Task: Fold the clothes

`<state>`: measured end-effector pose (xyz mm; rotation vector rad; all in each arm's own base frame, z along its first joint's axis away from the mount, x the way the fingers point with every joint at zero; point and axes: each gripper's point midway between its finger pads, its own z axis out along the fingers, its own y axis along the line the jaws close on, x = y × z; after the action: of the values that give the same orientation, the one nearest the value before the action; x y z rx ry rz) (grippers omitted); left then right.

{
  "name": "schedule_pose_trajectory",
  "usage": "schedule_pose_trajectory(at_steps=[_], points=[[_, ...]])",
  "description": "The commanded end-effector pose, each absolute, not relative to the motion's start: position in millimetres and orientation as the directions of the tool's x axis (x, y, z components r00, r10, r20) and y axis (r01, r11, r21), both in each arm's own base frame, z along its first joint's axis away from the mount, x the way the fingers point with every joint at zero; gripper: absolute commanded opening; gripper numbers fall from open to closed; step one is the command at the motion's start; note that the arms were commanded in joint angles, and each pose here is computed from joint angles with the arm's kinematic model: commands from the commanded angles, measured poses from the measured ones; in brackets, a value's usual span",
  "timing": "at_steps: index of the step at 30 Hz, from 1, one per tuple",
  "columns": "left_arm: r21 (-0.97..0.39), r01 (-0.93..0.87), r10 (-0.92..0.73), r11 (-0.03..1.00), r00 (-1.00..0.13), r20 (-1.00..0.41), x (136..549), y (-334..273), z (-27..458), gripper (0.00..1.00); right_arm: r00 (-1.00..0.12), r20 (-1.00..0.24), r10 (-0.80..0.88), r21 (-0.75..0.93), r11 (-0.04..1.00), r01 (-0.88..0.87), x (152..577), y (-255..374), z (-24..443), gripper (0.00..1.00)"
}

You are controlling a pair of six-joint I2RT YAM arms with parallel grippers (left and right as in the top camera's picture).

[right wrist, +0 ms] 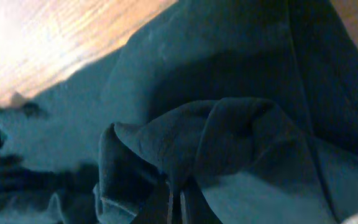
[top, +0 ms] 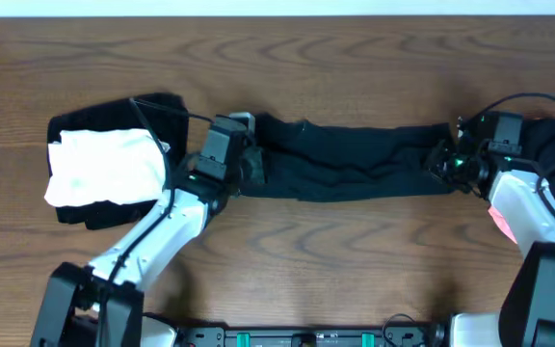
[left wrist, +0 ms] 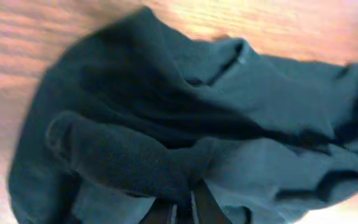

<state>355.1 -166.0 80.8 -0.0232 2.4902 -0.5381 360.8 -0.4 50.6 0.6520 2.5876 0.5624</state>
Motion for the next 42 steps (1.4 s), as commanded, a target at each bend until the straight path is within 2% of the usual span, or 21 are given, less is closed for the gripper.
schedule_pose_trajectory(at_steps=[1,8,21,24,26,28,29,31,33,35,39,42], points=[[-0.359,0.077,-0.156,0.930,-0.802,-0.577,371.4,-147.8,83.5,0.06,-0.779,-0.275,0.563,0.502,0.776,0.383,370.9,2.4,51.7,0.01],[-0.357,0.019,-0.205,0.934,-0.790,-0.579,380.9,-123.2,83.0,0.06,-0.735,-0.328,0.593,0.444,0.784,0.434,380.4,-16.0,44.5,0.01],[-0.336,0.013,-0.183,0.942,-0.819,-0.543,377.6,-122.1,63.6,0.08,-0.720,-0.360,0.593,0.404,0.795,0.453,397.8,-28.6,10.9,0.01],[-0.326,0.000,-0.177,0.945,-0.839,-0.514,373.9,-121.2,51.8,0.15,-0.726,-0.379,0.573,0.399,0.810,0.431,403.3,-29.5,4.9,0.01],[-0.313,0.008,-0.158,0.950,-0.850,-0.503,370.8,-120.3,47.2,0.30,-0.733,-0.412,0.541,0.390,0.832,0.395,408.5,-30.5,5.9,0.01],[-0.299,0.029,-0.133,0.954,-0.852,-0.507,369.6,-120.0,46.9,0.52,-0.735,-0.443,0.513,0.383,0.850,0.363,413.3,-31.3,9.4,0.01],[-0.293,0.038,-0.123,0.955,-0.851,-0.511,369.4,-120.0,47.8,0.59,-0.733,-0.450,0.510,0.384,0.852,0.356,414.6,-31.5,11.8,0.04],[-0.290,0.043,-0.119,0.956,-0.848,-0.517,369.1,-118.1,51.3,0.65,-0.736,-0.448,0.508,0.403,0.849,0.341,414.8,-28.0,16.1,0.20],[-0.291,0.038,-0.125,0.956,-0.844,-0.521,367.9,-115.4,57.0,0.65,-0.756,-0.442,0.483,0.443,0.850,0.284,413.8,-18.1,23.5,0.41],[-0.292,0.038,-0.127,0.956,-0.842,-0.524,364.8,-114.0,63.5,0.65,-0.770,-0.431,0.470,0.488,0.840,0.239,411.7,-9.3,32.5,0.51],[-0.293,0.039,-0.127,0.955,-0.841,-0.525,354.5,-111.6,78.9,0.64,-0.764,-0.424,0.486,0.521,0.821,0.233,403.0,-11.6,55.0,0.55],[-0.282,0.051,-0.109,0.958,-0.845,-0.523,344.5,-109.1,87.8,0.64,-0.734,-0.468,0.492,0.499,0.833,0.241,396.6,-27.9,78.6,0.57]])
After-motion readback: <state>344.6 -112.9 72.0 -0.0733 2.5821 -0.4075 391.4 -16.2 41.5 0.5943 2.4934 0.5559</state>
